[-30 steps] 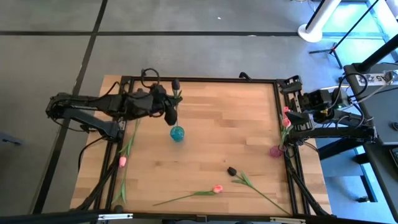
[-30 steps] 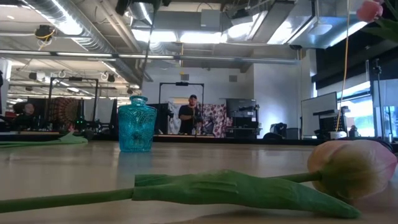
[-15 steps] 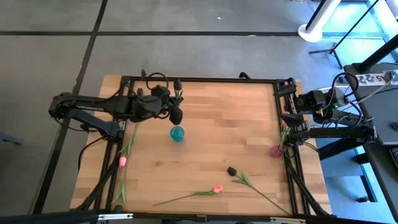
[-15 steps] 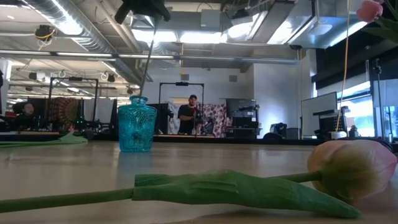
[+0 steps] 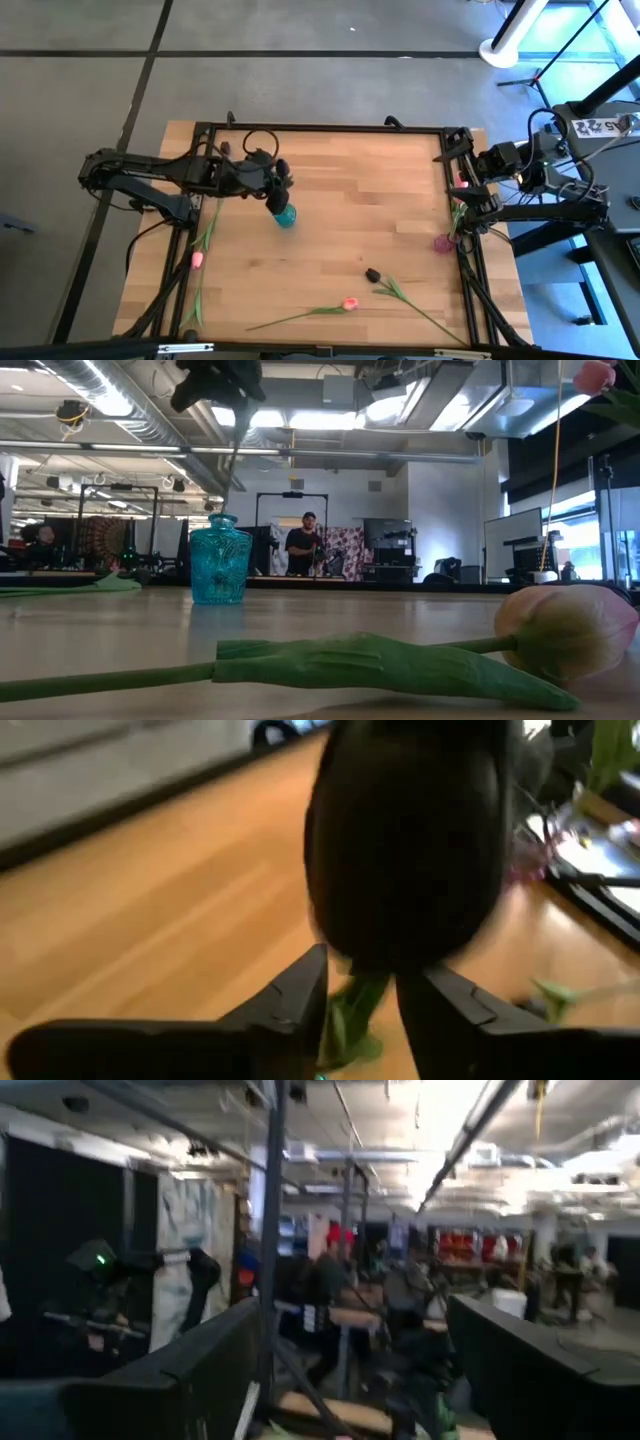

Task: Sort flowers into vase by color
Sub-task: Put the black tulip into the blue vase

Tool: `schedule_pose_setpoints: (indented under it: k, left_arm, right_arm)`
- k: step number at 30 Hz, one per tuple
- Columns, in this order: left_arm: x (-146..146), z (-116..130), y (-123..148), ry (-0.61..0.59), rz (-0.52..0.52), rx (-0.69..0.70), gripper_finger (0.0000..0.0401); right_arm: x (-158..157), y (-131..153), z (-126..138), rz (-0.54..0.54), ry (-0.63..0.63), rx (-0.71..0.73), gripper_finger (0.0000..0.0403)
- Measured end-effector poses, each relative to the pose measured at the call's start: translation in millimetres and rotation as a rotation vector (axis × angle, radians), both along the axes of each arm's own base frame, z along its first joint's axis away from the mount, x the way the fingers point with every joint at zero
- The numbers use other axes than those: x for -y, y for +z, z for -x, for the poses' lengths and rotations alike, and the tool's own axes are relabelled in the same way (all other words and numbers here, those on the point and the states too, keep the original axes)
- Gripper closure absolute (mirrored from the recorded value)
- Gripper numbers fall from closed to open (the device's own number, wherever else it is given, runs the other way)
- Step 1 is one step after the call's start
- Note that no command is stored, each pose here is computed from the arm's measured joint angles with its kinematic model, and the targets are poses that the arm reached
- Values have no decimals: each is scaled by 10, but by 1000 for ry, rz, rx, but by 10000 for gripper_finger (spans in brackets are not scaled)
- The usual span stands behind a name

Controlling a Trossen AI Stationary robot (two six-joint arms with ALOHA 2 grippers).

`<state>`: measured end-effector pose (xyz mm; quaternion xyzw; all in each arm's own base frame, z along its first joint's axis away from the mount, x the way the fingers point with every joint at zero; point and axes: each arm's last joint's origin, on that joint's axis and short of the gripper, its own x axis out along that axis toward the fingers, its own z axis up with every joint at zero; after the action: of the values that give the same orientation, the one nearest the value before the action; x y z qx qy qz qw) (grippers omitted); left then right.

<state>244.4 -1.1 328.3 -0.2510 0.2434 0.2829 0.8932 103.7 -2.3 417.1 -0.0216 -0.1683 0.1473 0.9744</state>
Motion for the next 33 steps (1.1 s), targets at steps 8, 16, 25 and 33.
schedule_pose_setpoints:
  k: [8,16,25,33]
  left_arm:
    - [23,93,-68,-24,113,-87,260]
    - [46,461,-183,110,195,-345,260]
    - [-179,717,-561,491,277,-580,260]
    - [-518,1118,-1426,758,387,-813,260]
  right_arm:
    - [-1,80,71,37,-50,-62,84]
    - [-3,58,84,33,-48,-86,84]
    - [-22,23,80,75,13,-114,84]
    - [-26,8,110,72,14,-129,84]
